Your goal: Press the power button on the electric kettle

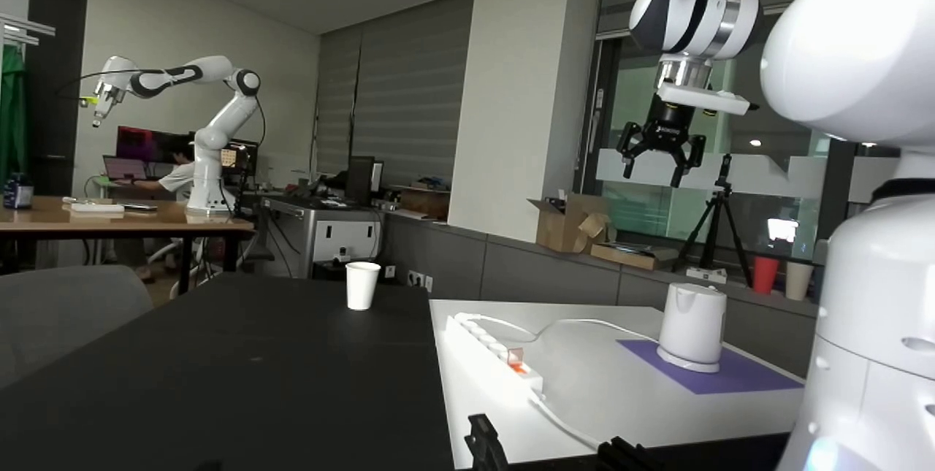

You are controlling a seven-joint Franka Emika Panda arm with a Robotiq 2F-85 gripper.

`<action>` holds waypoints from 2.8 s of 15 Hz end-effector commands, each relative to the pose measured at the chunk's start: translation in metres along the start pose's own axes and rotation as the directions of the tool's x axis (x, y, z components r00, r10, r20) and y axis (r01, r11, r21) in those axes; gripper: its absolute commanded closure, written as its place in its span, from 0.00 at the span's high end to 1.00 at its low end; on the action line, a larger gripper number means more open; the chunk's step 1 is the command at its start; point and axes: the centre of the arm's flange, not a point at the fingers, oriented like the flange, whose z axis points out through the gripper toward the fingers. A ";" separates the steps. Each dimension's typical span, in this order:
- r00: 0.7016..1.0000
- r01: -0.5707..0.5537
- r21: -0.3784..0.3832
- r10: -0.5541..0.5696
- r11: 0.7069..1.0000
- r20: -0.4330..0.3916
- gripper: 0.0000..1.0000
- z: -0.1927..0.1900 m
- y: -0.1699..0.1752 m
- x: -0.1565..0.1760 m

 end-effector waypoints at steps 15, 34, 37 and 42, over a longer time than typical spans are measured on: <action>0.972 -0.200 -0.201 0.169 0.959 -0.162 0.75 0.026 0.101 0.100; 0.873 -0.467 -0.251 0.398 0.848 -0.282 0.01 0.145 0.250 0.171; 0.873 -0.466 -0.248 0.395 0.849 -0.286 0.01 0.142 0.248 0.173; 0.870 -0.475 -0.280 0.397 0.834 -0.293 0.00 0.159 0.253 0.177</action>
